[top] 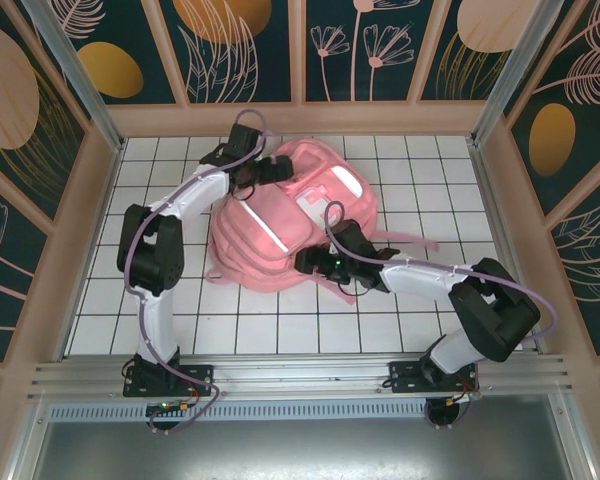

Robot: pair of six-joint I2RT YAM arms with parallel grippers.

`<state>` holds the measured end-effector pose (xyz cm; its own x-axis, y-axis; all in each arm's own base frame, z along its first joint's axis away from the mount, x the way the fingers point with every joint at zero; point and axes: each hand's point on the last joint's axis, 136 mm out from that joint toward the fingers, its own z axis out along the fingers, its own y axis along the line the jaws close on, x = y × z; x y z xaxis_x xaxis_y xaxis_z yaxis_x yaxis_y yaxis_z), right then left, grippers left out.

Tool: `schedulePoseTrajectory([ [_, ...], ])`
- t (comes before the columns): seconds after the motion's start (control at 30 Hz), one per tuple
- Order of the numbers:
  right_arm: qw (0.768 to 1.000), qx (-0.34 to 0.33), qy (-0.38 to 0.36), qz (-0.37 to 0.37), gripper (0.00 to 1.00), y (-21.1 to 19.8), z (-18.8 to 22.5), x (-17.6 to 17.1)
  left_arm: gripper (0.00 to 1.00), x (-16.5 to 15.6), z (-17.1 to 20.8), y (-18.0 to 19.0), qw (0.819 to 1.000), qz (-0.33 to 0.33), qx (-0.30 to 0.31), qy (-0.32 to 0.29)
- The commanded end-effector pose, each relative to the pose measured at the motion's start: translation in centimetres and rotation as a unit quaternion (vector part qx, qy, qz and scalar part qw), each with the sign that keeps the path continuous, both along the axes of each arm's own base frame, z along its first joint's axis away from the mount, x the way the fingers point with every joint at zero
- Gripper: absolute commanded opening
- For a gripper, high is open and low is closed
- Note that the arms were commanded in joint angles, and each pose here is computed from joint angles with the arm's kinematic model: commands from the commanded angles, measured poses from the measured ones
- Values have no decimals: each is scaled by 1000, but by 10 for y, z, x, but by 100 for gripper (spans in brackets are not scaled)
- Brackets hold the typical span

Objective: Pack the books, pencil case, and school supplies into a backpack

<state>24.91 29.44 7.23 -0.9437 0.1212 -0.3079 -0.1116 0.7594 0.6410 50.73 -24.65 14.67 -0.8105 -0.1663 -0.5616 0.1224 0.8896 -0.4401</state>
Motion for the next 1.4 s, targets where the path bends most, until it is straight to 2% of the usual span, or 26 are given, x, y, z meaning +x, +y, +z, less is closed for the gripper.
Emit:
schedulePoseTrajectory([
  [0.0, 997, 55, -31, 44, 88, 30, 31, 9, 98, -8, 35, -38, 998, -53, -9, -41],
  [0.1, 994, 70, -39, 77, 89, 34, 47, -1, 99, -3, 61, 11, 995, 20, 39, -89],
  [0.2, 991, 56, -56, 105, 91, 28, 59, -14, 98, -18, 81, 60, 987, 86, 72, -116],
  [0.27, 991, 37, -63, 108, 93, 18, 62, -20, 98, -38, 101, 72, 982, 90, 66, -149],
  [0.33, 992, 16, -71, 104, 94, 6, 65, -23, 99, -62, 111, 76, 983, 84, 43, -157],
  [0.43, 993, -24, -102, 59, 93, -22, 77, -15, 98, -105, 102, 81, 989, 80, 3, -123],
  [0.57, 985, -65, -140, -73, 90, -80, 95, 22, 98, -169, 69, 88, 994, 71, -47, -73],
  [0.7, 976, -72, -85, -187, 89, -143, 75, 65, 96, -225, 33, 82, 995, 63, -74, -22],
  [0.77, 975, -53, -62, -207, 88, -156, 64, 77, 94, -249, 12, 70, 995, 50, -83, 8],
  [0.87, 974, -58, -43, -215, 87, -163, 49, 85, 91, -278, -12, 53, 996, 20, -79, 35],
  [0.93, 972, -66, -29, -224, 88, -168, 36, 87, 91, -288, -26, 51, 997, 13, -60, 42],
  [1.0, 976, -28, 2, -216, 87, -164, 24, 84, 91, -289, -35, 50, 997, 10, -59, 45],
  [1.07, 980, 27, 17, -194, 81, -148, 20, 75, 91, -287, -41, 51, 997, 13, -56, 43],
  [1.27, 979, 82, 28, -183, 78, -130, 10, 56, 90, -280, -61, 47, 998, 8, -31, 47],
  [1.33, 979, 100, 29, -177, 72, -123, 10, 60, 90, -278, -62, 45, 998, 8, -31, 48],
  [1.37, 978, 105, 28, -179, 64, -122, 10, 64, 90, -277, -62, 44, 998, 7, -34, 47],
])
